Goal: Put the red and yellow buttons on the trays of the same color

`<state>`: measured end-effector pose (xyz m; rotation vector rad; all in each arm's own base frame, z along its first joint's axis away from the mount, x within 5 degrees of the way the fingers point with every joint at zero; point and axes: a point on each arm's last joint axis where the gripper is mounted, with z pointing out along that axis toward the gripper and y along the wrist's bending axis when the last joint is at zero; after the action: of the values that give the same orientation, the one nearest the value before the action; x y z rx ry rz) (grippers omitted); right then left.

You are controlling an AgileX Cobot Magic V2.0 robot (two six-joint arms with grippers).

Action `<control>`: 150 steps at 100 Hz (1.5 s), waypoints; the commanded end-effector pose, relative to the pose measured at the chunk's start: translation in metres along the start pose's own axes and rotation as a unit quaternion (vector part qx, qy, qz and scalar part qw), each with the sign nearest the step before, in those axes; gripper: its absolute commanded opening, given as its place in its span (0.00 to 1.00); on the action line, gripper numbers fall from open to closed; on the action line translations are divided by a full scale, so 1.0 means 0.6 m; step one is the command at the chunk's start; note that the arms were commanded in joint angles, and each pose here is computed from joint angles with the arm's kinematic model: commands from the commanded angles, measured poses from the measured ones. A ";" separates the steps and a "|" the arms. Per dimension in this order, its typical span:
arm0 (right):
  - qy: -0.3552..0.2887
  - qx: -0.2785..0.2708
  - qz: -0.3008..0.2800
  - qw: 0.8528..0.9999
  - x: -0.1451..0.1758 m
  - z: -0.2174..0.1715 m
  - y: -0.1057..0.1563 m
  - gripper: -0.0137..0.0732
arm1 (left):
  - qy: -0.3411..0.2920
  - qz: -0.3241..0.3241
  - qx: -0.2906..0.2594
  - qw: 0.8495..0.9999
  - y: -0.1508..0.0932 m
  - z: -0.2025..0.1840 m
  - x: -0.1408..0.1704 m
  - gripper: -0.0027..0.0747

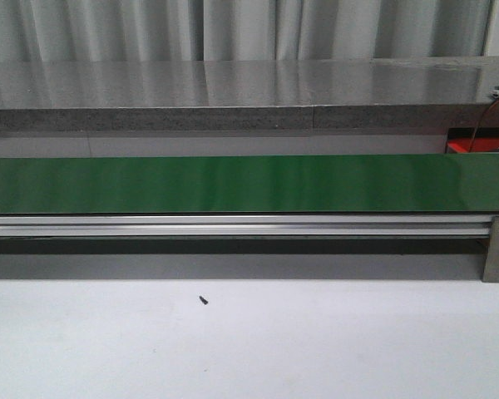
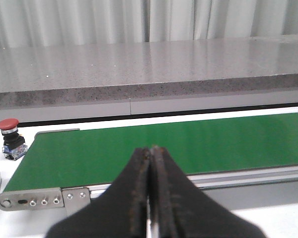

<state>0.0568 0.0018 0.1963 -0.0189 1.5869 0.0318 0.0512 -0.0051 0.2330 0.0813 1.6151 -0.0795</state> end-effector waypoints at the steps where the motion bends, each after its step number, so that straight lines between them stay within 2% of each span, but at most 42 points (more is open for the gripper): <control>1: -0.055 0.000 -0.005 0.998 -0.023 -0.005 0.000 0.08 | -0.023 -0.009 0.002 1.000 -0.001 -0.003 -0.067 0.01; 12: -0.055 0.000 -0.005 0.998 -0.023 -0.005 0.000 0.08 | 0.017 -0.013 0.003 1.000 -0.001 0.007 -0.122 0.01; 31: -0.055 0.000 -0.005 0.998 -0.023 -0.005 0.000 0.08 | 0.135 -0.021 0.007 0.991 -0.003 0.036 -0.189 0.01; 40: -0.055 0.000 -0.005 0.998 -0.023 -0.005 0.000 0.08 | 0.157 -0.024 0.008 0.987 -0.004 0.053 -0.212 0.01; 53: -0.055 0.000 -0.005 0.998 -0.023 -0.005 0.000 0.08 | 0.169 -0.030 0.011 0.985 -0.005 0.075 -0.222 0.01; 85: -0.055 0.000 -0.005 0.998 -0.023 -0.005 0.000 0.08 | 0.220 -0.038 0.014 0.975 -0.008 0.102 -0.206 0.02; 92: -0.055 0.000 -0.005 0.998 -0.023 -0.005 0.000 0.08 | 0.232 -0.040 0.016 0.972 -0.008 0.103 -0.202 0.10; 97: -0.055 0.000 -0.005 0.998 -0.023 -0.005 0.000 0.08 | 0.240 -0.043 0.017 0.970 -0.009 0.103 -0.200 0.22; 109: -0.055 0.000 -0.005 0.998 -0.023 -0.005 0.000 0.08 | 0.246 -0.043 0.017 0.968 -0.009 0.102 -0.198 0.64; 116: -0.055 0.000 -0.005 0.998 -0.023 -0.005 0.000 0.08 | 0.246 -0.043 0.017 0.968 -0.009 0.102 -0.198 0.79; 123: -0.055 0.000 -0.005 0.998 -0.023 -0.005 0.000 0.08 | 0.249 -0.043 0.017 0.967 -0.009 0.102 -0.198 0.82; 137: -0.055 0.000 -0.005 0.998 -0.023 -0.005 0.000 0.08 | 0.250 -0.064 0.012 0.966 -0.009 0.102 -0.197 0.78; 150: -0.055 0.000 -0.005 0.998 -0.023 -0.005 0.000 0.08 | 0.247 -0.100 -0.036 0.963 0.002 0.103 -0.197 0.78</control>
<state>0.0568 0.0018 0.1963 -0.0189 1.5869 0.0318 0.1132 -0.0143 0.3336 -0.0249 2.2072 -0.1654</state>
